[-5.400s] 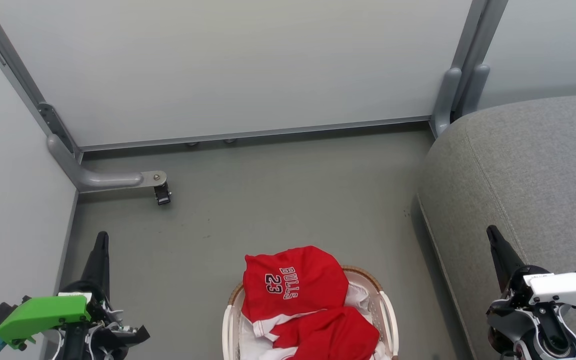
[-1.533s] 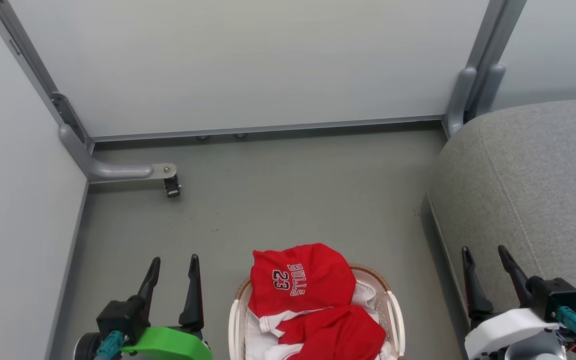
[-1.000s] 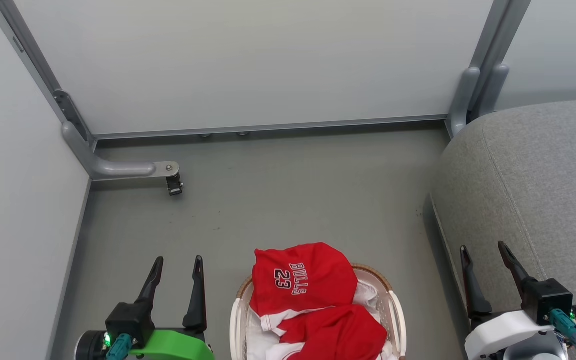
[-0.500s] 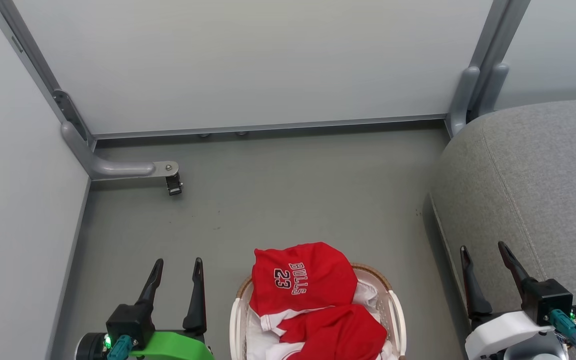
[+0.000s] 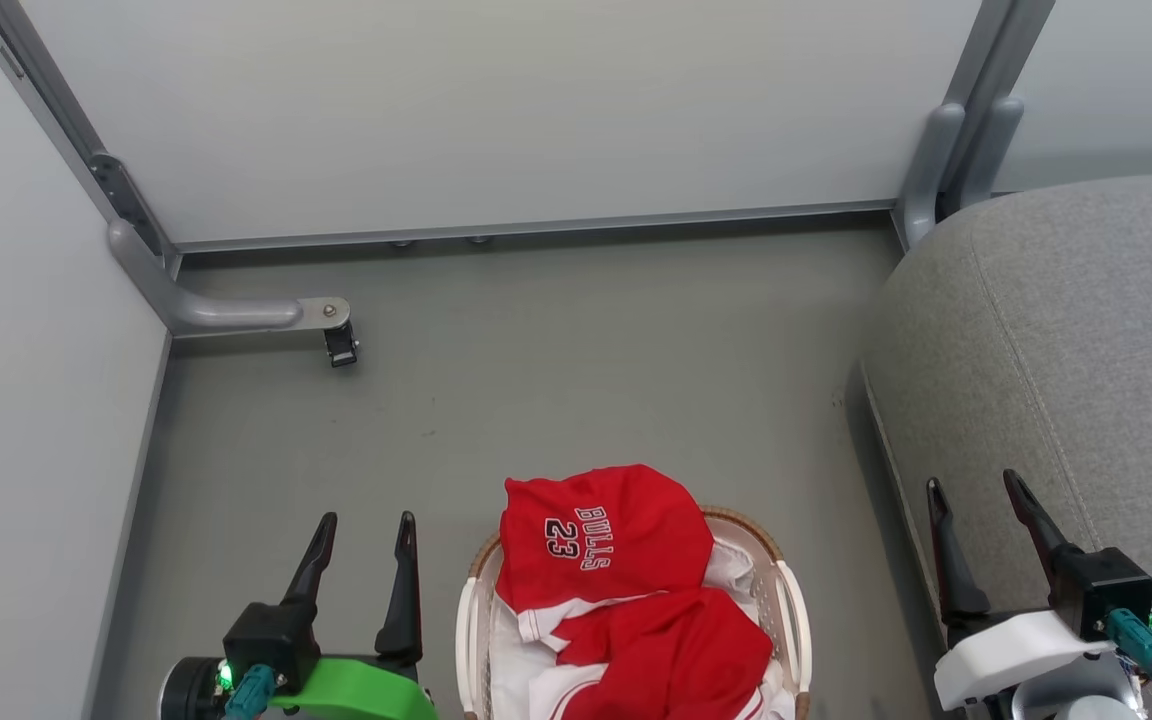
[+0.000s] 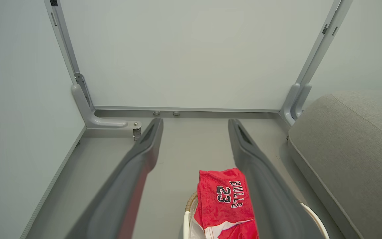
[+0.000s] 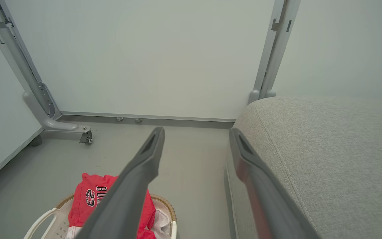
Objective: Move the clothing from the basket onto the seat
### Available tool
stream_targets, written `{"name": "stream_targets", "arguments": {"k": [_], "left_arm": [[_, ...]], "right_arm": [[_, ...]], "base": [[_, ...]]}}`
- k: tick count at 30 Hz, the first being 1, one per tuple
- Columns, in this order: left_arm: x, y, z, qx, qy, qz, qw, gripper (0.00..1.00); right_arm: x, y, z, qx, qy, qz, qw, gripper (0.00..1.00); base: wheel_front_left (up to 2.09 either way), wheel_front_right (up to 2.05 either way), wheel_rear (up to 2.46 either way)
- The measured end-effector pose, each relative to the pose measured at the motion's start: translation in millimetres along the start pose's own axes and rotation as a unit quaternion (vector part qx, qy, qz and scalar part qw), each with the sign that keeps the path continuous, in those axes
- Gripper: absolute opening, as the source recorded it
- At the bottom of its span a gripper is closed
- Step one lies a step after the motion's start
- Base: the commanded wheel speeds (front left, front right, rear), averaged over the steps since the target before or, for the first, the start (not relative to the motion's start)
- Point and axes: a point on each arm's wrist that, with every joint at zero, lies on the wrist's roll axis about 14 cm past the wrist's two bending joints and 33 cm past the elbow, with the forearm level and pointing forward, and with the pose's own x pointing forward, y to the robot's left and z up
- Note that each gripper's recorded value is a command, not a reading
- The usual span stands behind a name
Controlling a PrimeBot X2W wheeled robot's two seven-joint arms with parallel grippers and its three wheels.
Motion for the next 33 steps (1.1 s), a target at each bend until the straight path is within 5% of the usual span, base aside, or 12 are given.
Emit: {"name": "stream_targets", "arguments": {"k": [17,24,33], "left_arm": [[94,-37,-47,0.089,0.07,-0.125,0.986,1.0],[139,-37,-108,0.151,0.154,-0.187,0.958,1.0],[148,-70,-205,0.18,0.277,-0.289,0.899,1.0]], "right_arm": [[58,-16,-21,-0.002,0.011,-0.014,1.0,1.0],[85,-24,-44,0.009,0.024,-0.021,0.999,1.0],[99,-35,-89,0.023,0.065,-0.032,0.997,1.0]], "base": [[0.0,0.0,0.0],[0.0,0.0,0.0],[0.0,0.0,0.0]]}}
